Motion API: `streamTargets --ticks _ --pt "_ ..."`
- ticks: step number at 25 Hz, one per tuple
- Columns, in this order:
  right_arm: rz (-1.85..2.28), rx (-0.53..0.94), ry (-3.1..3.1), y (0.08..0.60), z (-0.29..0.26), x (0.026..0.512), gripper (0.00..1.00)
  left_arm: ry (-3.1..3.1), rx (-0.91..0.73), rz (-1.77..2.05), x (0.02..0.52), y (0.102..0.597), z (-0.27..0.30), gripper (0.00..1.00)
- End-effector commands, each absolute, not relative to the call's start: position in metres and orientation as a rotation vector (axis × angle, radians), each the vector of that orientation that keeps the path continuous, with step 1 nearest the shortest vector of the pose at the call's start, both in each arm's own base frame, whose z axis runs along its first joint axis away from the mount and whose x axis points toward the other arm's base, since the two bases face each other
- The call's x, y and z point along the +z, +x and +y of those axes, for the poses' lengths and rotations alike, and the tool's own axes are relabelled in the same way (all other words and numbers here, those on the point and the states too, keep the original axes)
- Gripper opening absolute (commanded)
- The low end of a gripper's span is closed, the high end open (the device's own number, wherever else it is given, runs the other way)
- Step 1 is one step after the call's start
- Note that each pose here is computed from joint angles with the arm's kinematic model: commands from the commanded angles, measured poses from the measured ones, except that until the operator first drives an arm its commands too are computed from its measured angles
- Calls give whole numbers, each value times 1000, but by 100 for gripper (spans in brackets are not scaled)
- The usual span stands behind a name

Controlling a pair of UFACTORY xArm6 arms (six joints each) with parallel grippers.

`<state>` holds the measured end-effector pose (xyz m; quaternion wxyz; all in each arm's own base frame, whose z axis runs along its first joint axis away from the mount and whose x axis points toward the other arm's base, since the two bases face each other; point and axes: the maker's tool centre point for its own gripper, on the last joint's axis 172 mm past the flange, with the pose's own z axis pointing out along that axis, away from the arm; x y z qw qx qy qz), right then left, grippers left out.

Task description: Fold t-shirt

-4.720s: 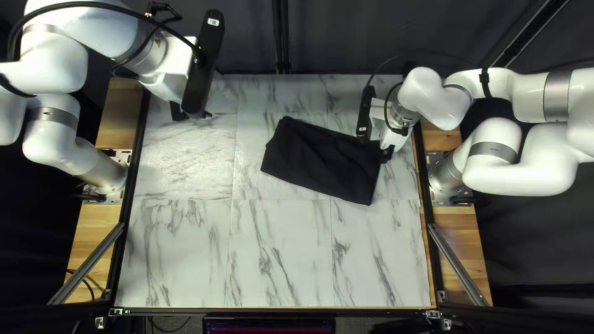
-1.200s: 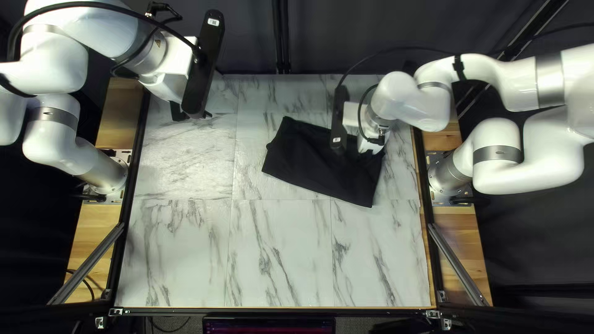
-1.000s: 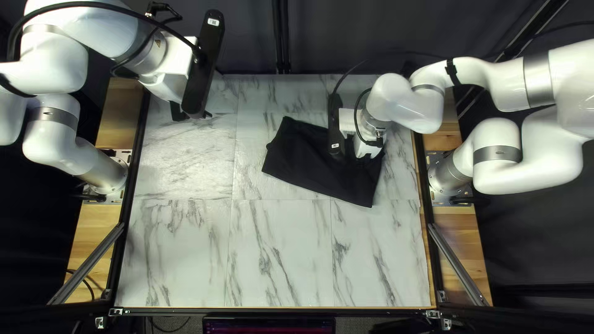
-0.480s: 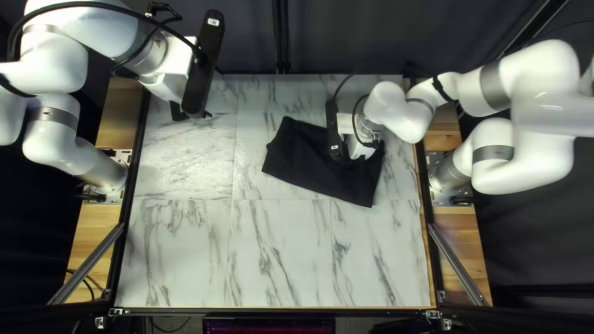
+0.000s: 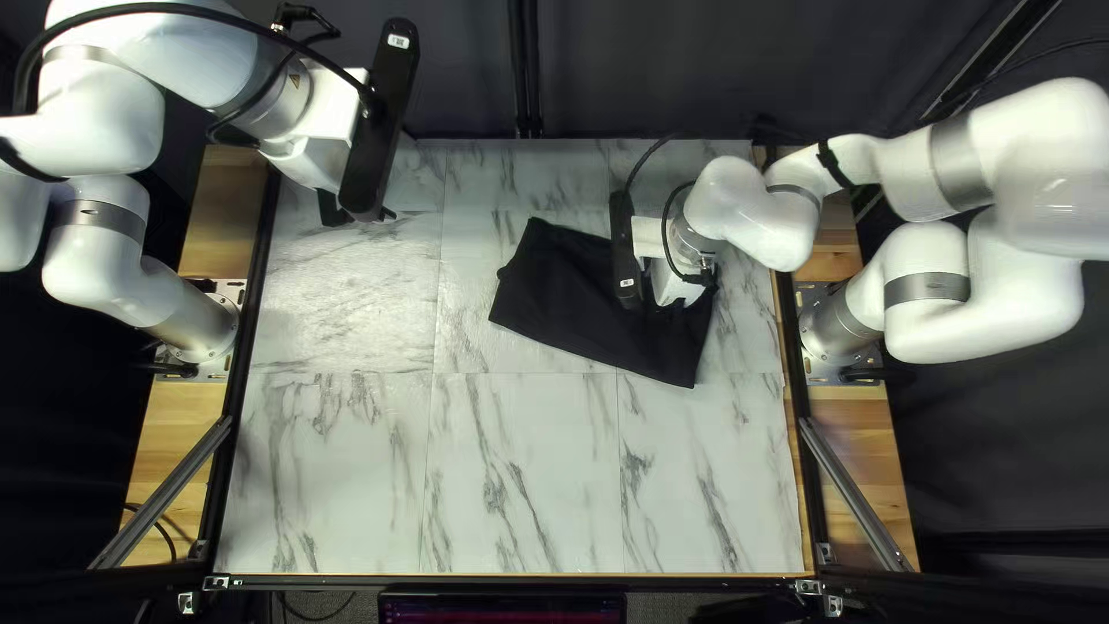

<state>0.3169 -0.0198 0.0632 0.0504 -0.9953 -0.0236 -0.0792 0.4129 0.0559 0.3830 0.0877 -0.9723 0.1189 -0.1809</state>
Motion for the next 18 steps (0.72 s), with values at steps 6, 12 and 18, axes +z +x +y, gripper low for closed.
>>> streamTargets --ticks 6,12,18 --pt "-64 -226 -2997 312 -18 47 100 -2895 -539 354 383 413 56 100" --pt "-66 -264 -3044 309 -11 109 100 -2895 -539 354 383 413 56 100" --pt "-23 -318 -3096 296 -12 188 100 -2895 -539 354 383 413 56 100"
